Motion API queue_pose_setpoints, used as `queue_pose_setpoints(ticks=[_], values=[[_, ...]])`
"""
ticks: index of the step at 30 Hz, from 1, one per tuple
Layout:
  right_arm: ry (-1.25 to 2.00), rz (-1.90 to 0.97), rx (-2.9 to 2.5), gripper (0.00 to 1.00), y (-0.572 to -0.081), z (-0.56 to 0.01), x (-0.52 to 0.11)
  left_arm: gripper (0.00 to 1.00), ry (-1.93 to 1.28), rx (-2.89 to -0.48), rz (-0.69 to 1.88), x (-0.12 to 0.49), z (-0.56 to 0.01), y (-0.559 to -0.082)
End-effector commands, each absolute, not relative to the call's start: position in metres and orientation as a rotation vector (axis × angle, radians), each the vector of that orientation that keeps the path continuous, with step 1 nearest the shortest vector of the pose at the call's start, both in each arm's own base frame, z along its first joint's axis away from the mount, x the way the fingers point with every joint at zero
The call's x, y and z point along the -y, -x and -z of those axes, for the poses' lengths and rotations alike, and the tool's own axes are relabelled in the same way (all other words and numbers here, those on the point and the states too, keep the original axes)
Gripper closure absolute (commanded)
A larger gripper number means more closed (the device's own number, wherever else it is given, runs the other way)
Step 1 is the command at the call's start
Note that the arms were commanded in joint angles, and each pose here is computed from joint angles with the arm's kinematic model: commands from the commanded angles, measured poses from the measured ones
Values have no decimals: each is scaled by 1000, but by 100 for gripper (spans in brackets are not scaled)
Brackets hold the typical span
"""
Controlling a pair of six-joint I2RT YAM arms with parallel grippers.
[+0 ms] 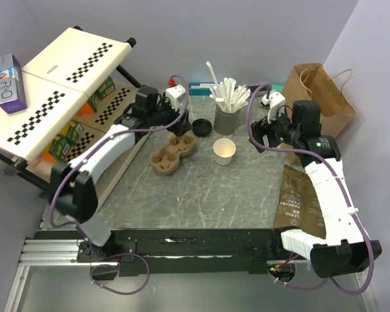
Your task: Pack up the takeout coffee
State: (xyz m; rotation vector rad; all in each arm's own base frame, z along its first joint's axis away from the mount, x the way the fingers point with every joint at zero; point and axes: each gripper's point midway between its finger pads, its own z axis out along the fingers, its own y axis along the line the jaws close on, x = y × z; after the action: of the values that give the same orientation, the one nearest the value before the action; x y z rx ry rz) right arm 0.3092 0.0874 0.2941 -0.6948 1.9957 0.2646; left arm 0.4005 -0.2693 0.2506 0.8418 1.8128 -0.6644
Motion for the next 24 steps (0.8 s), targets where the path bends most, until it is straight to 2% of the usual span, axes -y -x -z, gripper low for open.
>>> queue_pose_setpoints(ticks=[1,6,8,14,20,24], values=[[724,-278,-2013,17,-312,-281,-92,21,-778,-1846,637,281,-252,-435],[733,-320,-2119,30,-322,-251,-97,21,-752,-1886,600,292,-225,-473],[706,-354,-2174,34,-332,-241,-100,26,-724,-1887,583,295,-220,-487],[593,-436,-2289,35,-358,-216,-114,27,-661,-1875,569,310,-209,-532],[517,-477,-2402,35,-378,-185,-127,25,-654,-1895,554,314,-194,-547],[483,-500,-2461,36,-388,-167,-133,34,-712,-1940,531,318,-173,-558]])
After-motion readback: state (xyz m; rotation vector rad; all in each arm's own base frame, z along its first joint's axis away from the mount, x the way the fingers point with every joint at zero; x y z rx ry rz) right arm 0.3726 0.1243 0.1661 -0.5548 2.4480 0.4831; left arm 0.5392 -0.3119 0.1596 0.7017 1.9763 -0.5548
